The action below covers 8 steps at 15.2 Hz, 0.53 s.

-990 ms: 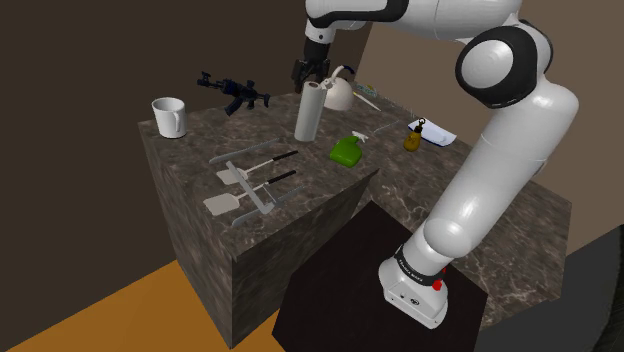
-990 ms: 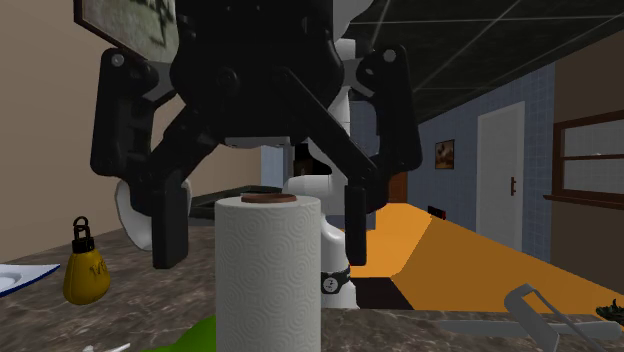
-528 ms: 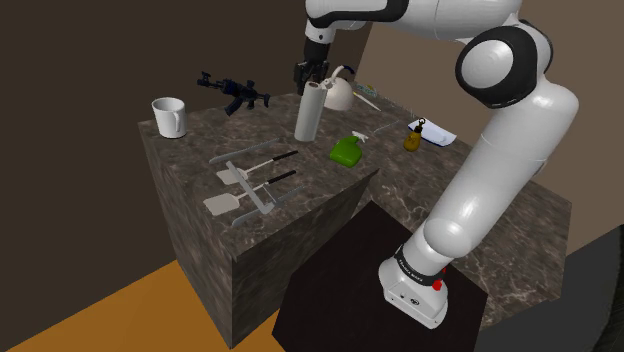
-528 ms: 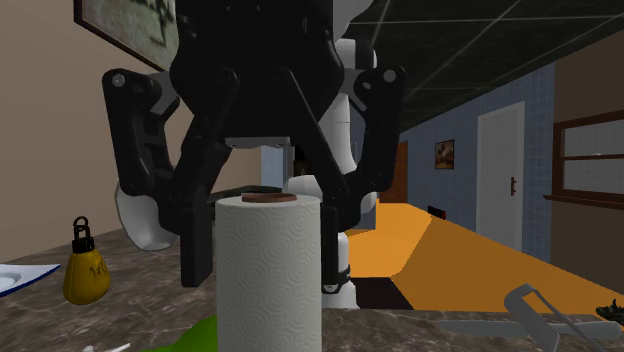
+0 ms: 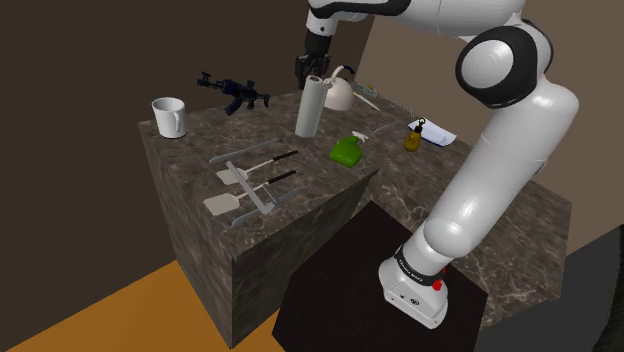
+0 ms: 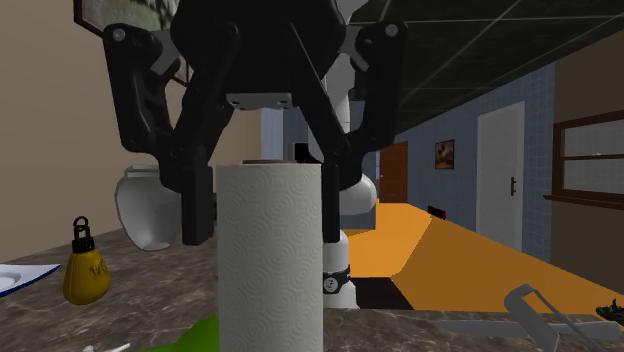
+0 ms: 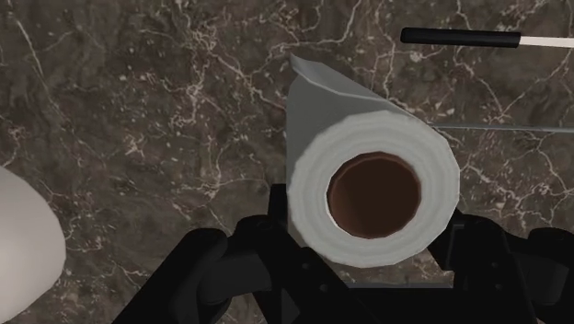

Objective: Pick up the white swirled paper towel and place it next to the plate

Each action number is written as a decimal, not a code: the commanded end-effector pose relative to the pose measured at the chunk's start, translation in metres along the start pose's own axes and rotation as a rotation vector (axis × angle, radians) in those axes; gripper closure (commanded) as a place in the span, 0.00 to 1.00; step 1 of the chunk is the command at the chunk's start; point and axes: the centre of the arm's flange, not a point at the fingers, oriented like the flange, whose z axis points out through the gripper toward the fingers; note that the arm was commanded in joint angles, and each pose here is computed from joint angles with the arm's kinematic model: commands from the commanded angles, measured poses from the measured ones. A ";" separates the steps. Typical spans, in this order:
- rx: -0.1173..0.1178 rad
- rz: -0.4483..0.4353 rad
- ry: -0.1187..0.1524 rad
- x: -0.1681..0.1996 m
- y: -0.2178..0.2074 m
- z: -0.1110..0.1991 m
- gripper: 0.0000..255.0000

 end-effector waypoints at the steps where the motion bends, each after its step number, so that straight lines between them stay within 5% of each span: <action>1: 0.000 0.000 0.000 0.000 0.000 -0.011 1.00; 8: 0.000 0.000 0.000 0.000 0.000 -0.048 1.00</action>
